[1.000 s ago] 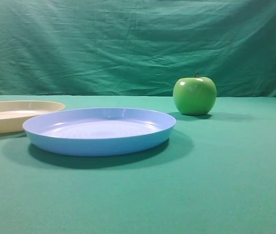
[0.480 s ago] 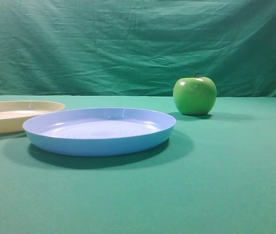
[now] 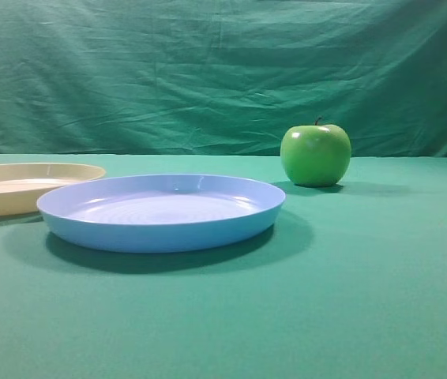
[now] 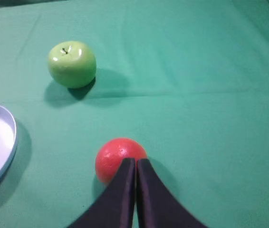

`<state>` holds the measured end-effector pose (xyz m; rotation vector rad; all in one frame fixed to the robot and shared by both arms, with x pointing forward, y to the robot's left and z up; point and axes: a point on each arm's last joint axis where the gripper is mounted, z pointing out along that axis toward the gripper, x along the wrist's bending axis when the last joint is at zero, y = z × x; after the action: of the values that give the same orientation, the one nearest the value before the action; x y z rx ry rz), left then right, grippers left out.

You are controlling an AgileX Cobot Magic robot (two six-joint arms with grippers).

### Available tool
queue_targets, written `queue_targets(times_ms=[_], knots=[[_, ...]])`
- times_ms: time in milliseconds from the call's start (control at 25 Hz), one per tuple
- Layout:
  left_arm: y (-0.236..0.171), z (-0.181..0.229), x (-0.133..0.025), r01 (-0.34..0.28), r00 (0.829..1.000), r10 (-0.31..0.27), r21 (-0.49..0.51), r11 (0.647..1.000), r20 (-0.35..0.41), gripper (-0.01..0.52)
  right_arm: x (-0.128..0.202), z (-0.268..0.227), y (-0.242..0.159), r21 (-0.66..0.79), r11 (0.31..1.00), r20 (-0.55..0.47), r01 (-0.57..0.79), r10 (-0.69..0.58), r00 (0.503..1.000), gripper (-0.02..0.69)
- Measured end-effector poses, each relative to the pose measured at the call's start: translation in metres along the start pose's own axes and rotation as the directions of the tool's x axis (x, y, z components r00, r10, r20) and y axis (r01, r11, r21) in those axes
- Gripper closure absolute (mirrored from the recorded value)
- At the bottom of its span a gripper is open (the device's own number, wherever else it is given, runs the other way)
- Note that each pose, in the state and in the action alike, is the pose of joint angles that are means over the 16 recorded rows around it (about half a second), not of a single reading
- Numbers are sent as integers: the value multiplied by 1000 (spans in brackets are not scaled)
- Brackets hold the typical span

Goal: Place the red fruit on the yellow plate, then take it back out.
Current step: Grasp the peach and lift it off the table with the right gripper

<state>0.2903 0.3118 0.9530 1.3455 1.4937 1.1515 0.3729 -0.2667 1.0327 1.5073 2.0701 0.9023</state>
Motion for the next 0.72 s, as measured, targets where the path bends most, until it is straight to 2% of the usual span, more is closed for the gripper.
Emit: queue_targets(times_ms=[200, 320, 440, 720], knots=[[0, 0, 0, 0, 1000, 0, 0, 1000, 0, 514, 1, 25, 10, 108, 992, -48, 66, -62, 997, 651], [0, 0, 0, 0, 1000, 0, 0, 1000, 0, 514, 1, 41, 15, 149, 985, -63, 91, -82, 995, 601], [0, 0, 0, 0, 1000, 0, 0, 1000, 0, 514, 0, 56, 19, 179, 978, -70, 103, -91, 993, 506], [0, 0, 0, 0, 1000, 0, 0, 1000, 0, 514, -5, 85, 32, 218, 971, -74, 101, -87, 993, 222]])
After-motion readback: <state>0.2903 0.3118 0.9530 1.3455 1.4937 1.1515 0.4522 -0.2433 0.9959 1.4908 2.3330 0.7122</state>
